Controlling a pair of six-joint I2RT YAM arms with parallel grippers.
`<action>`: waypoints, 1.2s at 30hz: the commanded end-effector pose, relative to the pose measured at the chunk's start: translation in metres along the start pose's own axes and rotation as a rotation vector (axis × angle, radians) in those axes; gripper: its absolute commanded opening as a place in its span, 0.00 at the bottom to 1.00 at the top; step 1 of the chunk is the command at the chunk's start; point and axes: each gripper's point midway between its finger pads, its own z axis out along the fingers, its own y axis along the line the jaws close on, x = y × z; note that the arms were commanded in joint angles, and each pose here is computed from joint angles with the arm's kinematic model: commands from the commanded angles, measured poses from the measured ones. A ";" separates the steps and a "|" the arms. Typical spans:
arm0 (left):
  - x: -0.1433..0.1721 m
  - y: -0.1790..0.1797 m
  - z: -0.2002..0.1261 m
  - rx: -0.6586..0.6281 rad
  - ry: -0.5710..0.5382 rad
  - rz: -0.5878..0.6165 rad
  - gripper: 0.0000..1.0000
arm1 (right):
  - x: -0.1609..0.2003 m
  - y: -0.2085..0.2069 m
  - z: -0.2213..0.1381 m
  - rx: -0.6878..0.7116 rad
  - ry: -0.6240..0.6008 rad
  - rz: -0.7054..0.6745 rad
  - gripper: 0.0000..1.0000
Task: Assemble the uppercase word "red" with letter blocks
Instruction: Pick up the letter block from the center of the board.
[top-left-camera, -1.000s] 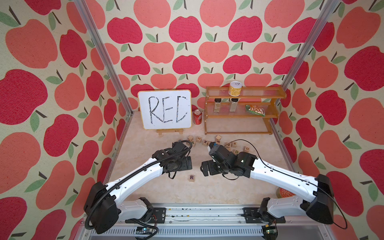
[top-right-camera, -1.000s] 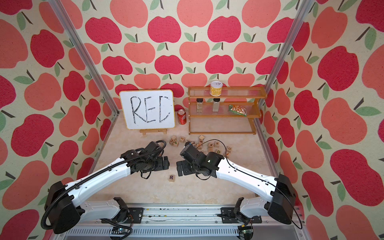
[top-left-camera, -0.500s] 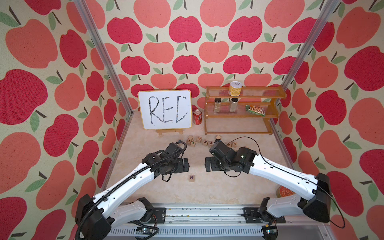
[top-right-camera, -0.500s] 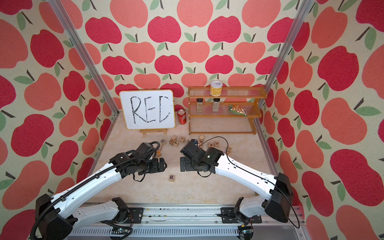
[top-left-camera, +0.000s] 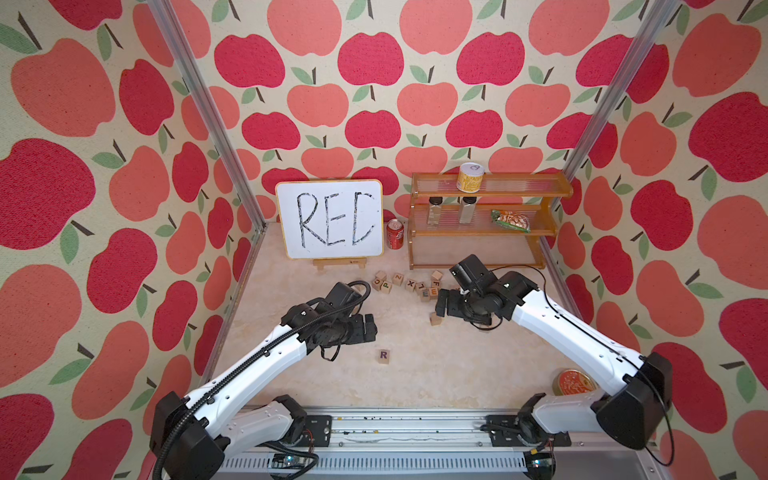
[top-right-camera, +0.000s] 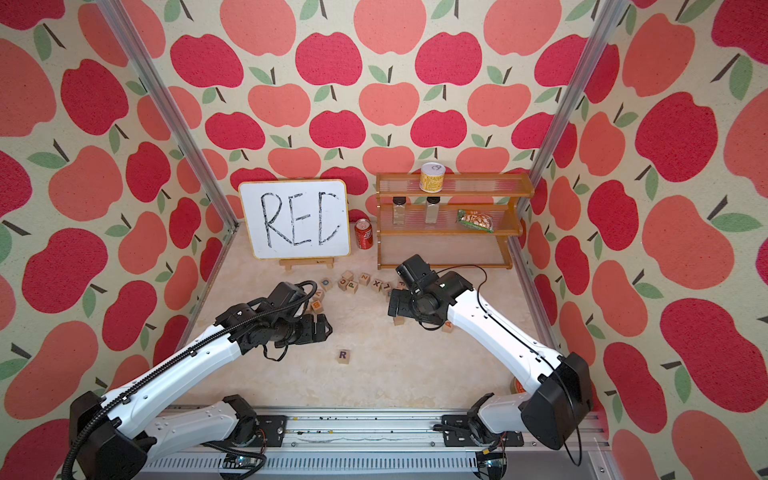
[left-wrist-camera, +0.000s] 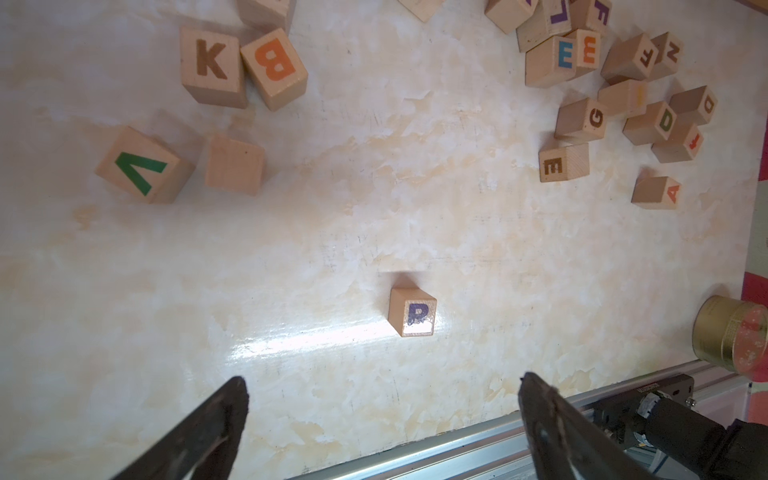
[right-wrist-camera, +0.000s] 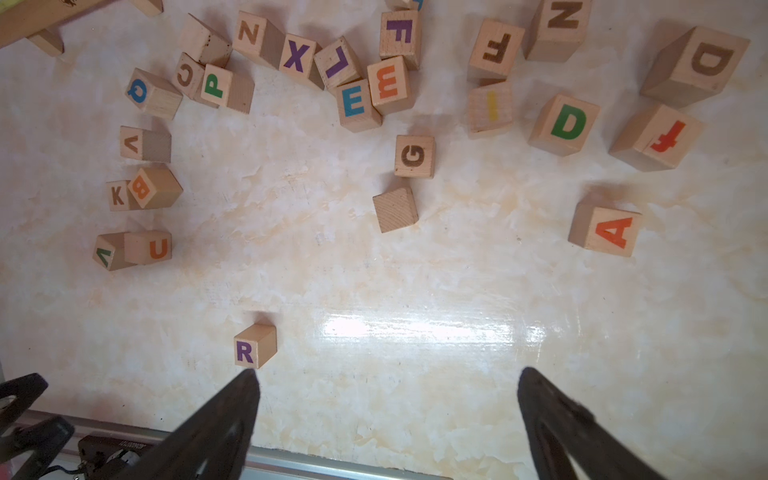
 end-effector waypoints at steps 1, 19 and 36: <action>-0.011 -0.017 -0.005 0.061 -0.016 0.017 0.99 | -0.003 0.002 0.001 -0.010 0.058 -0.060 0.99; -0.020 -0.057 -0.009 0.275 0.004 0.219 0.99 | -0.038 0.016 0.068 0.055 0.161 -0.112 0.99; -0.020 -0.074 -0.022 0.400 -0.012 0.320 1.00 | -0.052 0.027 0.122 0.093 0.233 -0.154 0.78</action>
